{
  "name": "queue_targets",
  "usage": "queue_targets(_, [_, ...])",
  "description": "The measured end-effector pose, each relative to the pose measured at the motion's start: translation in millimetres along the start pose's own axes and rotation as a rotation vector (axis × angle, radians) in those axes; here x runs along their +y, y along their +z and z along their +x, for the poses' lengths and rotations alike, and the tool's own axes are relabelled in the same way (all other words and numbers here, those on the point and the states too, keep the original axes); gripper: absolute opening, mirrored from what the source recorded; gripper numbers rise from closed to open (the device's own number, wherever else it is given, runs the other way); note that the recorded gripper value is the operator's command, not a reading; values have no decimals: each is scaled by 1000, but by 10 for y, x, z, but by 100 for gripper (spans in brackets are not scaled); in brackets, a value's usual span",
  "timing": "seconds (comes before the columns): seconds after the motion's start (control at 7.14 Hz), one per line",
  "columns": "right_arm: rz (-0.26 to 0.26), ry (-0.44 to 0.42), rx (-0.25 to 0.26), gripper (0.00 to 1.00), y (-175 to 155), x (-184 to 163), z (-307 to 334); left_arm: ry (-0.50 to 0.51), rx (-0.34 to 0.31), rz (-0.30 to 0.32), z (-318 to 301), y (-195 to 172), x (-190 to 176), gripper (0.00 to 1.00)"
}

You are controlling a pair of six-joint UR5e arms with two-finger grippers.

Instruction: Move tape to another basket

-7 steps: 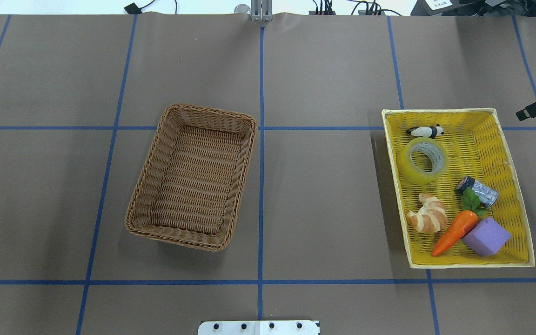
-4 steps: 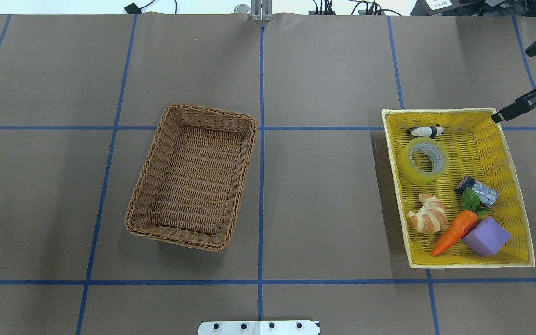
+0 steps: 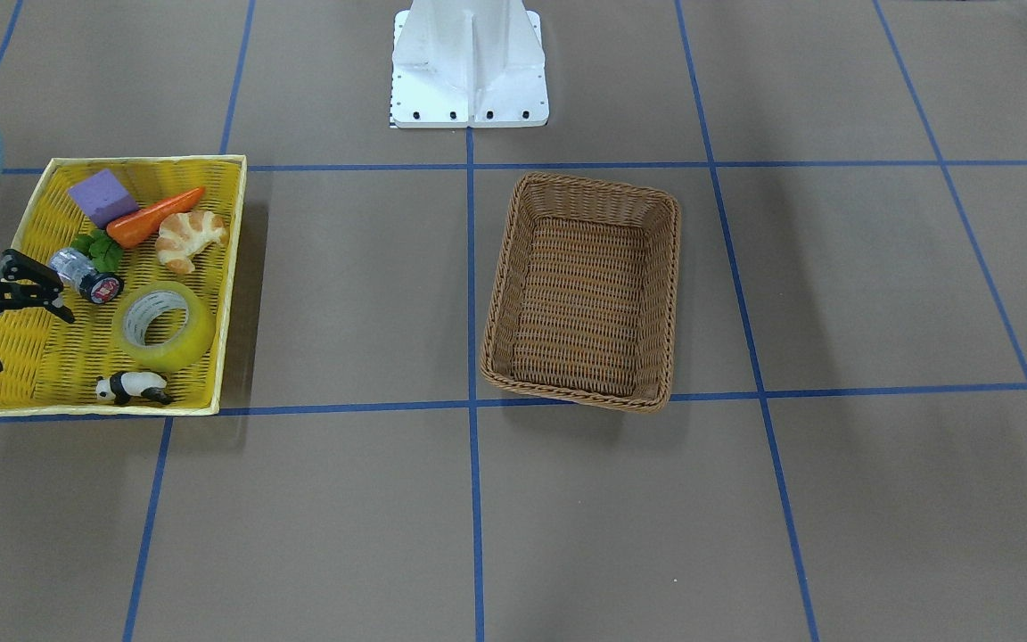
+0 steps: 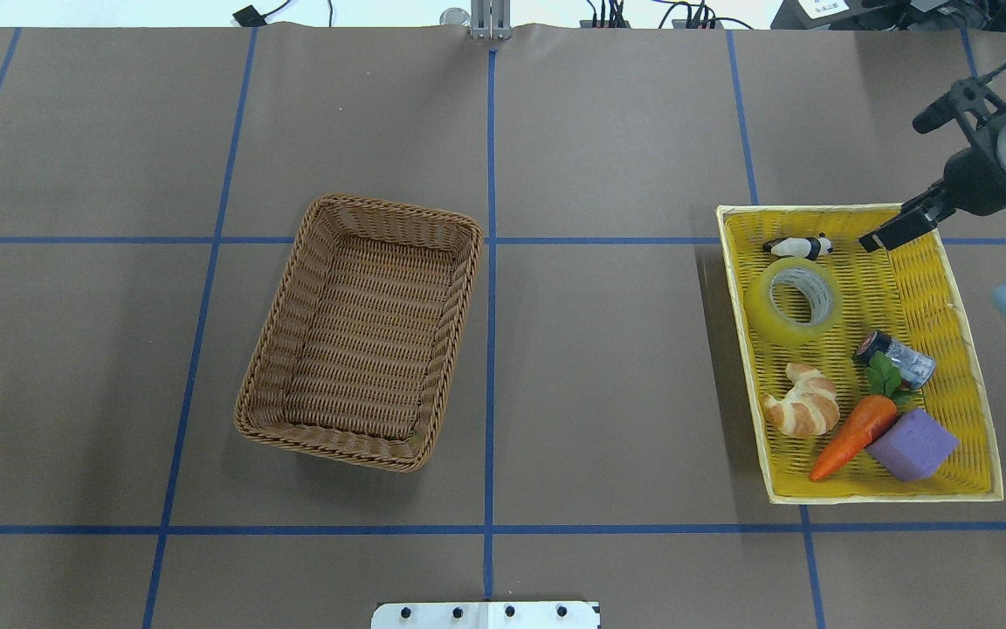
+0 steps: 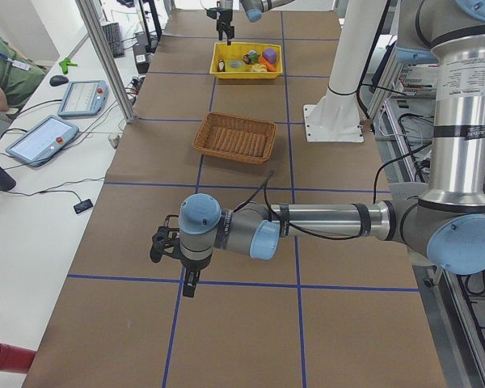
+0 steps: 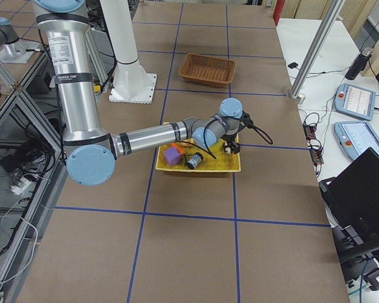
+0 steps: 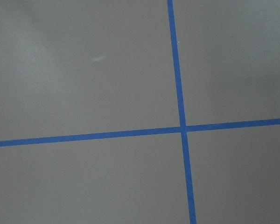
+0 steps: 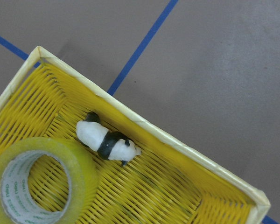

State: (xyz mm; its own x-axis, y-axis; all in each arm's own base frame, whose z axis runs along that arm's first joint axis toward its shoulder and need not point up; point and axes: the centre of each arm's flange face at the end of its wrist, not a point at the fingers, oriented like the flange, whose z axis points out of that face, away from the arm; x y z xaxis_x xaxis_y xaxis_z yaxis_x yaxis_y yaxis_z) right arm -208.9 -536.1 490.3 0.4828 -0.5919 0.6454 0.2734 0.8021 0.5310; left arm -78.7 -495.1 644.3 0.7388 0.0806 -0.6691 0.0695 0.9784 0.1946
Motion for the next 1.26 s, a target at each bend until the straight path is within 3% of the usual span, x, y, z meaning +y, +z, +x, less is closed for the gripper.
queue_targets(0.28, [-50, 14, -31, 100, 328, -37, -220, 2, 0, 3, 13, -13, -26, 98])
queue_targets(0.84, [-125, 55, -46, 98, 651, 56, -188, 3, 0, 3, 26, -17, -54, 98])
queue_targets(0.98, [-147, 69, -49, 89, 697, 9, -211, 4, 0, 5, 35, -23, -78, 98])
queue_targets(1.12, [-164, 82, -51, 62, 715, -45, -235, 5, 1, 6, 42, -29, -93, 98])
queue_targets(1.26, [-174, 91, -57, 45, 720, -65, -244, 5, 1, 6, 43, -30, -98, 98])
